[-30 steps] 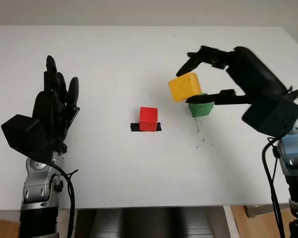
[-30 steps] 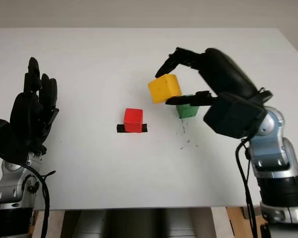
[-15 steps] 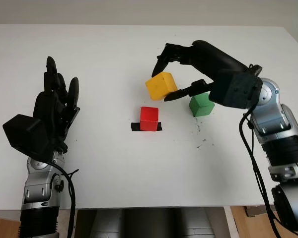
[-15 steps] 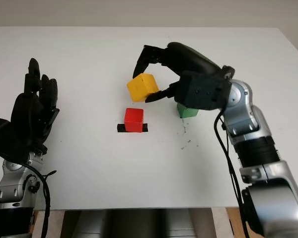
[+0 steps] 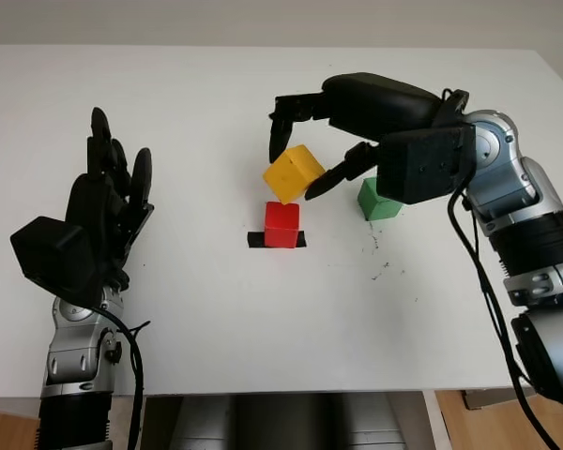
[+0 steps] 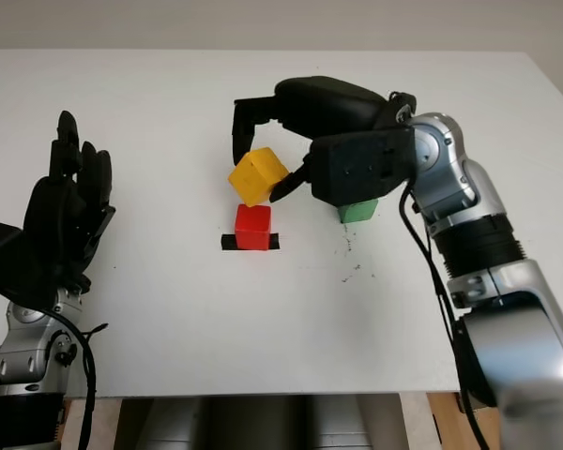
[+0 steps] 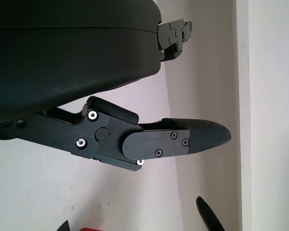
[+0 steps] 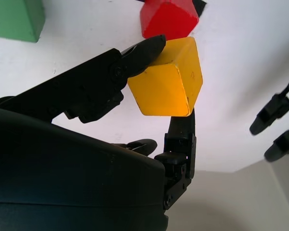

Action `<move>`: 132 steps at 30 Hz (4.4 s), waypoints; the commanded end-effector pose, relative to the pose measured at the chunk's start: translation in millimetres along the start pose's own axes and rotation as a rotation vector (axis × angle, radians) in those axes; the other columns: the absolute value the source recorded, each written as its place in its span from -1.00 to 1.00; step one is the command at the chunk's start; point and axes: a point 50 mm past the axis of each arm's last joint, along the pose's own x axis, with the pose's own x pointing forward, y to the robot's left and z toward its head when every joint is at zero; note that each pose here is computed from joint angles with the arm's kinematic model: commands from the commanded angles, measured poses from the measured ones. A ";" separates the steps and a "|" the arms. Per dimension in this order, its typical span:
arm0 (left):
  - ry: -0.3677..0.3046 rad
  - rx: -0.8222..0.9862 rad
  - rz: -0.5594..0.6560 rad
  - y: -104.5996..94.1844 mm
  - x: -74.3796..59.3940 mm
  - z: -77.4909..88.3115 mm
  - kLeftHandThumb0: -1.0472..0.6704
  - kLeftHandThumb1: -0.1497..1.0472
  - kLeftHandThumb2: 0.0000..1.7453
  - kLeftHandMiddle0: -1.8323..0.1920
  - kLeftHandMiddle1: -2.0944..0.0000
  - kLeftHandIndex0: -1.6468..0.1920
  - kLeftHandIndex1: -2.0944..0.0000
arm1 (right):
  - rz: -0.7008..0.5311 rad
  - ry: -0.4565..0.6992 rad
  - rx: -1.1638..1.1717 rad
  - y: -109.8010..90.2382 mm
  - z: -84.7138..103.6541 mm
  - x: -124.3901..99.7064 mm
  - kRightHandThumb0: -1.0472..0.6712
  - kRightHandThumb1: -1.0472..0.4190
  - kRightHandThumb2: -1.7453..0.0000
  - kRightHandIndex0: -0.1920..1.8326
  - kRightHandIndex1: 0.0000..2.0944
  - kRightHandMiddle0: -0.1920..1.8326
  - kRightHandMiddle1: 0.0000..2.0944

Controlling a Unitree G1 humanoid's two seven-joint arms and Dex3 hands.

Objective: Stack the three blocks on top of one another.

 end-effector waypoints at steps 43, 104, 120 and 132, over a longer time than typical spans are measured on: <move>-0.006 0.003 0.038 -3.0 -10.1 -3.6 -0.59 1.00 -0.46 1.00 1.00 1.00 1.00 | 0.027 -0.232 -0.539 5.4 15.0 26.4 -0.30 -0.79 0.94 -0.41 -0.95 -0.30 0.21; 0.014 -0.007 0.055 -8.0 -11.7 -5.1 -0.56 1.00 -0.43 1.00 1.00 1.00 1.00 | 0.092 -0.274 -0.548 27.9 11.7 30.1 -0.50 -0.76 0.94 -0.47 -0.97 -0.44 0.23; 0.014 -0.023 0.053 -8.7 -11.3 -6.1 -0.58 1.00 -0.44 1.00 1.00 1.00 1.00 | 0.118 -0.208 -0.587 16.9 8.8 27.2 -0.71 -0.73 0.94 -0.93 -0.99 -0.92 -0.90; 0.021 -0.012 0.057 -8.3 -12.8 -6.8 -0.56 1.00 -0.43 1.00 1.00 1.00 1.00 | -0.066 -0.052 -0.248 -29.8 -6.6 -6.8 -0.71 -0.72 0.94 -0.99 -0.99 -0.99 -1.00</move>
